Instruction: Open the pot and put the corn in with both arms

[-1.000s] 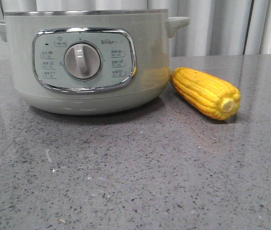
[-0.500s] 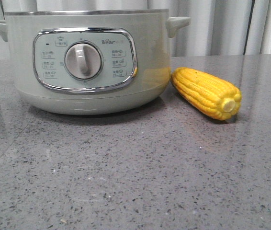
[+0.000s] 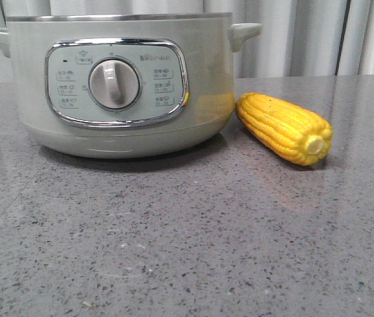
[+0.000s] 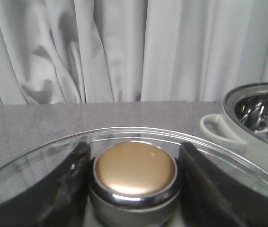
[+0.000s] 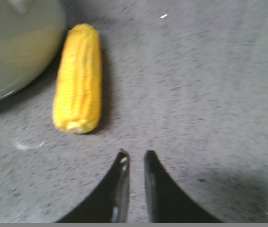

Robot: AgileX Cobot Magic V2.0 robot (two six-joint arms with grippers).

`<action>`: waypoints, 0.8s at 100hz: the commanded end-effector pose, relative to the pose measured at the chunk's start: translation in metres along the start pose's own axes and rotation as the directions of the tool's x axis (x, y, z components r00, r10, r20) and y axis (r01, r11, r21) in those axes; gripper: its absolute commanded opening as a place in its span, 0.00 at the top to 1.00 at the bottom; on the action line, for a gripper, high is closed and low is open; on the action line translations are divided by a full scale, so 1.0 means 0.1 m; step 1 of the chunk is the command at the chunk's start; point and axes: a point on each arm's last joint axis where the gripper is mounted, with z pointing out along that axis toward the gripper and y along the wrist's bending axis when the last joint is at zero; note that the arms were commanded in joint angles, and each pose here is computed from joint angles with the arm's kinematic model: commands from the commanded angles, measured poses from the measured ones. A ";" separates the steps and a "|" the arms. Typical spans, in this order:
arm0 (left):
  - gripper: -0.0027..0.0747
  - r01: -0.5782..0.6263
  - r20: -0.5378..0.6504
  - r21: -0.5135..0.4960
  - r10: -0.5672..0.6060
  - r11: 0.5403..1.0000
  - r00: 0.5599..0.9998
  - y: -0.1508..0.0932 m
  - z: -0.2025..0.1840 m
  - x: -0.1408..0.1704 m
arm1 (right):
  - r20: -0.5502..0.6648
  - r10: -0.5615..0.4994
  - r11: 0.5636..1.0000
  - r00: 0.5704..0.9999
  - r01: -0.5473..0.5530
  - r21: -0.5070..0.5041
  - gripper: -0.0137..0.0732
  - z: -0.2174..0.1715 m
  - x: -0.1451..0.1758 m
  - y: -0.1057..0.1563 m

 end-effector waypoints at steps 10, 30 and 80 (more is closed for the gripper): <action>0.99 0.034 0.162 -0.030 -0.028 0.999 0.986 0.03 0.00 -0.08 | -0.023 -0.079 0.993 0.997 0.077 -0.089 0.47 0.16 -0.45 0.22; 0.99 0.050 0.168 -0.045 -0.041 0.998 0.985 0.06 0.04 0.08 | -0.130 -0.097 0.991 0.987 0.084 -0.106 0.42 0.57 -0.67 0.32; 0.99 0.059 0.038 -0.064 -0.057 0.996 0.998 0.06 0.62 0.44 | -0.229 -0.098 0.992 0.969 0.076 -0.102 0.42 0.88 -0.70 0.33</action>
